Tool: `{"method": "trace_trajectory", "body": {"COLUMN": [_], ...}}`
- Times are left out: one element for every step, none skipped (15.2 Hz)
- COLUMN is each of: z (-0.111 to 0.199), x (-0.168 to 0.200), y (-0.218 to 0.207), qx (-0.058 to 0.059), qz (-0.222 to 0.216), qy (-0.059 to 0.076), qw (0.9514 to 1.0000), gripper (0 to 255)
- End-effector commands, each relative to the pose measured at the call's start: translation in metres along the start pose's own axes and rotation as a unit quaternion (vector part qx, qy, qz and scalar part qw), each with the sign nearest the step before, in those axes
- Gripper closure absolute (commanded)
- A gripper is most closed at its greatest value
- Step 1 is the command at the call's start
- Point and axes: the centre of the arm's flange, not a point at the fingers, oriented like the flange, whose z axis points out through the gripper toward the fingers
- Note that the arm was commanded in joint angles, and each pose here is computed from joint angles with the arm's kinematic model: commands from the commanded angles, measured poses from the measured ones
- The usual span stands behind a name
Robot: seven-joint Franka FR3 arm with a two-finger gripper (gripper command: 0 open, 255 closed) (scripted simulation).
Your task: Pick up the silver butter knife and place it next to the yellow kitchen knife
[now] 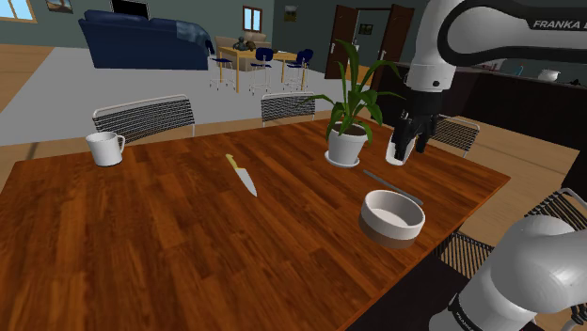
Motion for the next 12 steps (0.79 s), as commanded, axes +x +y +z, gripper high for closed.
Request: {"method": "trace_trajectory", "body": {"z": [0.0,0.008,0.016,0.023,0.031,0.039,0.047,0.054,0.062,0.07,0.078,0.086], "x": [0.0,0.005,0.011,0.016,0.021,0.027,0.032,0.038,0.043,0.048,0.054,0.059], "y": [0.0,0.009,0.019,0.028,0.037,0.046,0.056,0.065,0.074,0.083,0.093,0.102], "qx": [0.0,0.0,0.0,-0.001,-0.001,-0.001,-0.001,-0.001,-0.001,-0.002,-0.002,-0.002], "qz": [0.0,-0.001,-0.001,-0.002,-0.003,-0.003,-0.004,-0.004,-0.005,-0.006,-0.006,-0.007], "qy": [0.0,-0.001,-0.001,-0.002,-0.003,-0.003,-0.004,-0.005,-0.005,-0.006,-0.007,-0.007], "qw": [1.0,1.0,1.0,1.0,1.0,1.0,1.0,1.0,1.0,1.0,1.0,0.9999], "gripper": [0,0,0,0,0,0,0,0,0,0,0,0]}}
